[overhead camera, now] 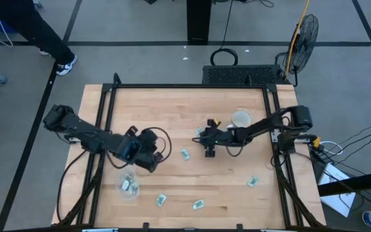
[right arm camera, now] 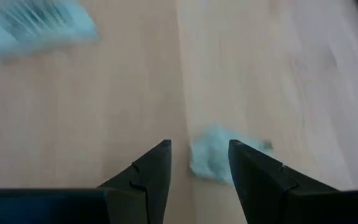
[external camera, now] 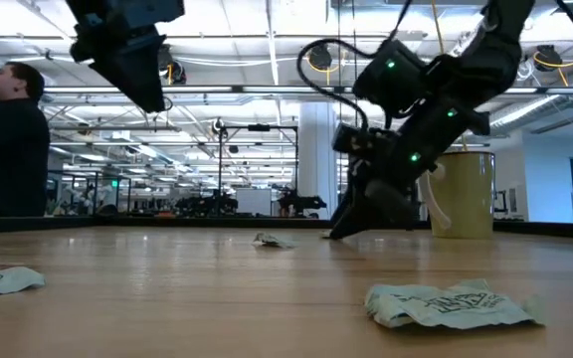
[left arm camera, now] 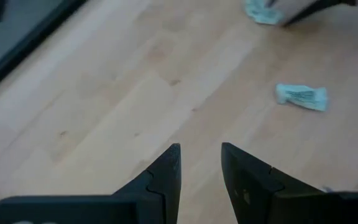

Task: Pick and place Stevia / Truvia into bins
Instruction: Put the stevia packet into the transparent bin

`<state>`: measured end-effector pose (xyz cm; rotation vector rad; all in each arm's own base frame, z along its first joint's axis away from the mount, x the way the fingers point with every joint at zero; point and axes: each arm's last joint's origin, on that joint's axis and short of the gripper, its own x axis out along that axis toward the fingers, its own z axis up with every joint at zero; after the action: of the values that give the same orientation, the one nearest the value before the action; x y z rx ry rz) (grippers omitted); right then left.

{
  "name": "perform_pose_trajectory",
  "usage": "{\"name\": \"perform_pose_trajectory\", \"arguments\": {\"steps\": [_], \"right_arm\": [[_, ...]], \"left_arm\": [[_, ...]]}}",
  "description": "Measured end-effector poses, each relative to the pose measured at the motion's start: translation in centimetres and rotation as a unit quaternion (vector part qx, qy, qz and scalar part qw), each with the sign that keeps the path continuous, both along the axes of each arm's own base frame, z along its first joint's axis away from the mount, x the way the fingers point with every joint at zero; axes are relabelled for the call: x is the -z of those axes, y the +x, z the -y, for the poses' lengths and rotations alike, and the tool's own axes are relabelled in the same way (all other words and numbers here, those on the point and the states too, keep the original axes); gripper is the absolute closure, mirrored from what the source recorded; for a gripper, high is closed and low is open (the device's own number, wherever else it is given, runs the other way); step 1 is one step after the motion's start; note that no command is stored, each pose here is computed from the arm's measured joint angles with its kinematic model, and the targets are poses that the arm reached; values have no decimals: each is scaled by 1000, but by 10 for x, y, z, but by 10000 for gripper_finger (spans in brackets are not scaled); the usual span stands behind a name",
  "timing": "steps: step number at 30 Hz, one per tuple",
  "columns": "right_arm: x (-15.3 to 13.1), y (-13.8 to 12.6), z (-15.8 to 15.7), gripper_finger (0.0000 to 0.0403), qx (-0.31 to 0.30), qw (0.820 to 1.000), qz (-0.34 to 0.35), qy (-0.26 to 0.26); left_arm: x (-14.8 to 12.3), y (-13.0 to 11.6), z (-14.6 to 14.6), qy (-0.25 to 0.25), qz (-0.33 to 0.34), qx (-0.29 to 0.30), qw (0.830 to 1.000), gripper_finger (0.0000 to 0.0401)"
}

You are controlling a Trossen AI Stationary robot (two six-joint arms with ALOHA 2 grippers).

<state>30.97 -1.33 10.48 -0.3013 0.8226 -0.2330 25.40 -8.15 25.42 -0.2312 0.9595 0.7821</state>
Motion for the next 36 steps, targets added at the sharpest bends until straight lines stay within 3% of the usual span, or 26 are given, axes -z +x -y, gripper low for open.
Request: {"name": "perform_pose_trajectory", "arguments": {"steps": [10,20,27,31,36], "right_arm": [[2,3,11,259,40,999,-16,25],[4,1,15,392,57,997,-23,37],[-10,-1,2,401,31,998,-5,46],[-37,-1,-17,402,-39,994,44,87],[-62,-6,-32,402,-83,988,81,104]], "left_arm": [[-1,11,0,-4,16,47,999,281],[-2,12,0,-6,25,43,999,281],[-4,17,2,-4,55,50,997,281],[-6,23,4,18,53,110,992,281],[-3,39,11,63,38,220,973,281]]}}
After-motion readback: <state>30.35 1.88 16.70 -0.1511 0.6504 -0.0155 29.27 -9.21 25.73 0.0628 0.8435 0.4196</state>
